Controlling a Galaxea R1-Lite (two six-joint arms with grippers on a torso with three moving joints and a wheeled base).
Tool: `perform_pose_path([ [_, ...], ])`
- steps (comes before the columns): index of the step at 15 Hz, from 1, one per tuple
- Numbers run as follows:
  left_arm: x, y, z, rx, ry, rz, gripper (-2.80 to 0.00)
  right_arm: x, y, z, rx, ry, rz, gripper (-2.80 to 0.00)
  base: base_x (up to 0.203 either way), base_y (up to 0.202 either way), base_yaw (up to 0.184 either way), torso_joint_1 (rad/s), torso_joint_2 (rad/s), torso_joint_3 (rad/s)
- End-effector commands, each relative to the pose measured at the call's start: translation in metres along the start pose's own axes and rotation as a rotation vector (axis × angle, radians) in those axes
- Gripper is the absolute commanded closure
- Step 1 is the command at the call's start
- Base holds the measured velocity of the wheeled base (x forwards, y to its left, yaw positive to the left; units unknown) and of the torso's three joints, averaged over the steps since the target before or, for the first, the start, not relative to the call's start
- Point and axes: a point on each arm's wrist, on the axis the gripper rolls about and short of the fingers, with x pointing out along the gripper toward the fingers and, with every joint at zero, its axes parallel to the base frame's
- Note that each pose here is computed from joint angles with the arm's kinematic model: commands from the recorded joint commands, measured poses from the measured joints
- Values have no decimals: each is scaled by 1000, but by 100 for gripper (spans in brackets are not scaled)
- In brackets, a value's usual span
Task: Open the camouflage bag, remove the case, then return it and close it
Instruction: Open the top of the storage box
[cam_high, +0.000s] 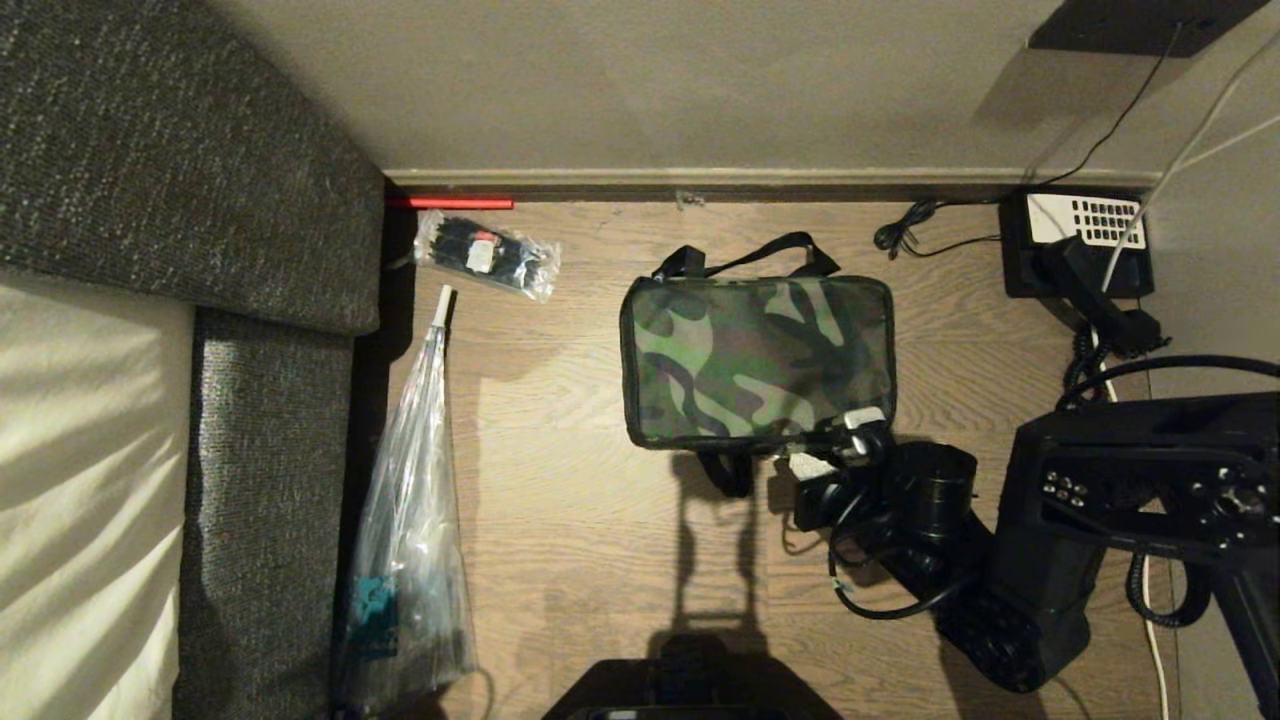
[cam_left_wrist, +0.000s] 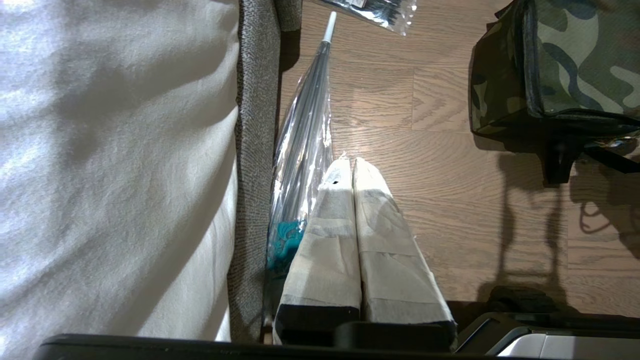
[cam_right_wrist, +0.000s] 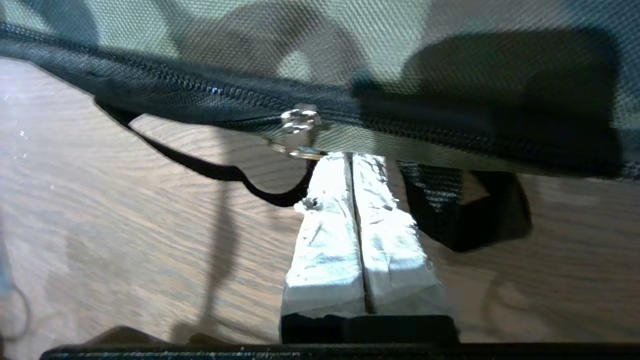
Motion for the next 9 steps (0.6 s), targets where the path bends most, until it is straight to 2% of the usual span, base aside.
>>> perform_pose_path([
  [1,2,0,-11,0,39,0,0,6,3,-11,-7,17,7,0,0,0,0,0,0,0],
  [4,2,0,-11,0,40,1,0,9,3,-20,-16,38,9,0,0,0,0,0,0,0],
  [9,2,0,-11,0,39,1,0,6,4,-14,-26,27,47,0,0,0,0,0,0,0],
])
